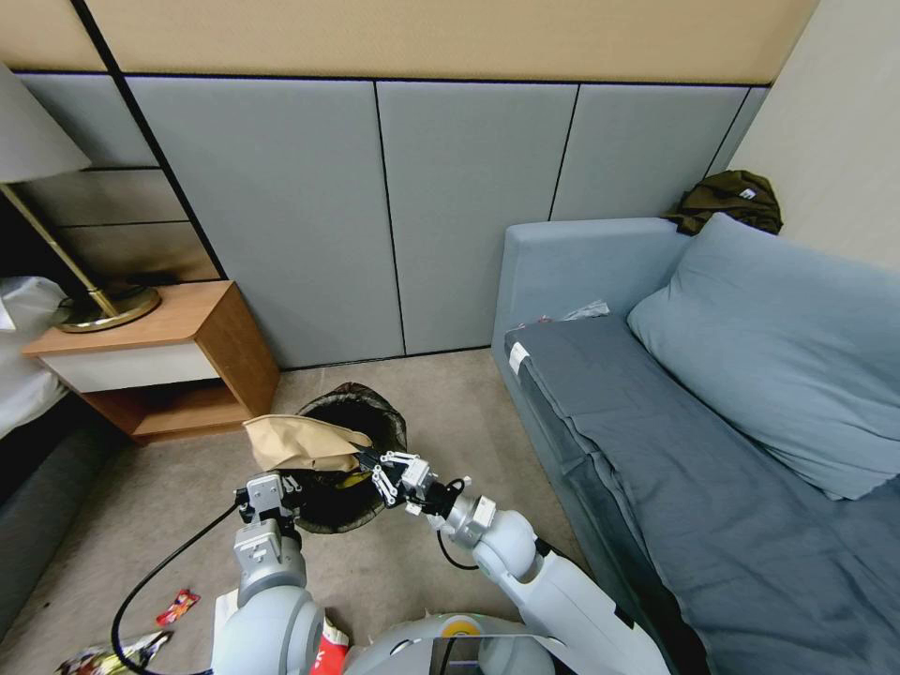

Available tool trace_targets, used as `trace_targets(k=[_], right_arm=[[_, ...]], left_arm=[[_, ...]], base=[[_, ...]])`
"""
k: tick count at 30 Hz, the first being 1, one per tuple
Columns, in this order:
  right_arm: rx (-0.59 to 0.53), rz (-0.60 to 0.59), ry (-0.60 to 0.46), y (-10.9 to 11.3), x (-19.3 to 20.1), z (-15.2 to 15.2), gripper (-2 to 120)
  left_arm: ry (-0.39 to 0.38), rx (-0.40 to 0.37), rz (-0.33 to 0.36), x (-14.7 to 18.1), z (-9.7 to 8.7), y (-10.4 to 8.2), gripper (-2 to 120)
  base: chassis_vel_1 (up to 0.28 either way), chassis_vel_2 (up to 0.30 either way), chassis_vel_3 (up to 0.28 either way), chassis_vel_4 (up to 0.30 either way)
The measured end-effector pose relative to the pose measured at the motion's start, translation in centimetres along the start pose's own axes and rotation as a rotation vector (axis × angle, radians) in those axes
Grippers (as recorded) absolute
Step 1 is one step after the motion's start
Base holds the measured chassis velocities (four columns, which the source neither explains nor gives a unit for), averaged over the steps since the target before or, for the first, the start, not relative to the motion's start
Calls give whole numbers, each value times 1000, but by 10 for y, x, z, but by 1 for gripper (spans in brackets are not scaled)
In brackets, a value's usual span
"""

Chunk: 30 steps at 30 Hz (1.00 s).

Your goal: Pick up the trash bin, then pick up the garbage from the floor and place it into the trash bin.

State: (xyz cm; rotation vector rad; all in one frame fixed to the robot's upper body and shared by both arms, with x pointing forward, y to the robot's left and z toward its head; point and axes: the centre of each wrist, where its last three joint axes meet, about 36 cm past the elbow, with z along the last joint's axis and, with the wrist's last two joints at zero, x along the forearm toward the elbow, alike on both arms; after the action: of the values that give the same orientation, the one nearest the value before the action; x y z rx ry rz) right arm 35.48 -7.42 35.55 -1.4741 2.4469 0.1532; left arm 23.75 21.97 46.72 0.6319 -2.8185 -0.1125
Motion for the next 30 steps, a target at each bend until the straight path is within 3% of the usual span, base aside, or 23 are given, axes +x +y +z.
trace_targets(k=[8,14,19,22,30], right_arm=[[-6,24,37,-5,3,17,0],[-5,29,50,-3,5,19,28],[-6,29,56,-2,7,20,41],[-6,27,63,0,9,21,57],[-1,21,61,0,8,20,83]], left_arm=[[-1,2,-2,0,-1,1,0],[2,5,7,1,-1,-1,0],[5,3,15,1,0,-1,0],[8,0,21,1,1,-2,0],[7,-2,23,1,0,-2,0]], base=[[0,0,0,0],[0,0,0,0],[0,0,0,0],[0,0,0,0],[0,0,0,0]])
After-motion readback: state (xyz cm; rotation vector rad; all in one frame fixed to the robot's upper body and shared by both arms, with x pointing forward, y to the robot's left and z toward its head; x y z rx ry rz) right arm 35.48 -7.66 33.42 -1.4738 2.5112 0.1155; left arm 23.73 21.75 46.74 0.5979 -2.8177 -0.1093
